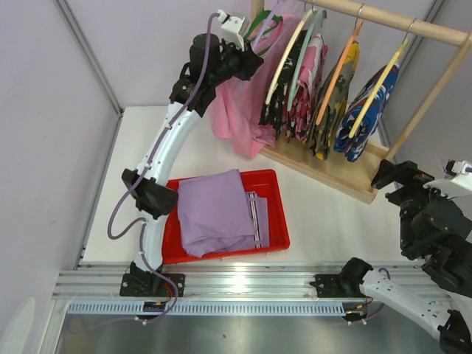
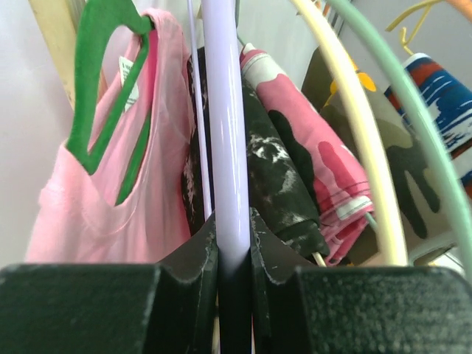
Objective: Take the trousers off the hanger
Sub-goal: Hang the hanger back to the clothesline with the left arm
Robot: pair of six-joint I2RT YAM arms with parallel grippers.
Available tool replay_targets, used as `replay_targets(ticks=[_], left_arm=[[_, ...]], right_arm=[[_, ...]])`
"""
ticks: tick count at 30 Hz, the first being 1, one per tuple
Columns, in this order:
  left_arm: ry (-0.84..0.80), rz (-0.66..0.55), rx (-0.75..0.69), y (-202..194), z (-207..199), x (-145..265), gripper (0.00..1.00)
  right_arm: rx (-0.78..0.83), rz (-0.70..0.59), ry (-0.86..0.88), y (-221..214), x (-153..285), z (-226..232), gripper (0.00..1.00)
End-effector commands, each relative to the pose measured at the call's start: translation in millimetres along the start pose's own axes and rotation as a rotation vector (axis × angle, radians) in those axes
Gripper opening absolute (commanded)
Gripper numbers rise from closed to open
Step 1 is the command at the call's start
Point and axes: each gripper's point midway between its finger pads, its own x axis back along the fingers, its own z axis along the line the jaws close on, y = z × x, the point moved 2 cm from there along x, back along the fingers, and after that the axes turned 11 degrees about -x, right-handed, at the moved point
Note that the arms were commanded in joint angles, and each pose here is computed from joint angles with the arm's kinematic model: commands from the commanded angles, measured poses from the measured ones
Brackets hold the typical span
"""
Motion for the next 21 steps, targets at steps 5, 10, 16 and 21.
replay_targets(ticks=[5,10,16,21], left_arm=[[-0.029,-0.113,0.006,17.6,0.7,-14.4,0.01],[-0.030,-0.089,0.006,6.6,1.6,-19.4,0.01],[-0.013,-0.094,0.005,6.4,4.6,-21.0,0.04],[0.010,-0.105,0.009,11.1,7.5,-18.4,0.18]], right_arm=[[-0.064,-0.022,-0.013,12.3,5.3,-6.9,0.94],[-0.058,-0.022,-0.020,10.0,3.3,-5.1,0.93],[-0.052,-0.018,-0.021,8.5,2.8,-4.6,0.94],[-0.049,-0.015,-0.023,7.4,2.7,-4.9,0.95]])
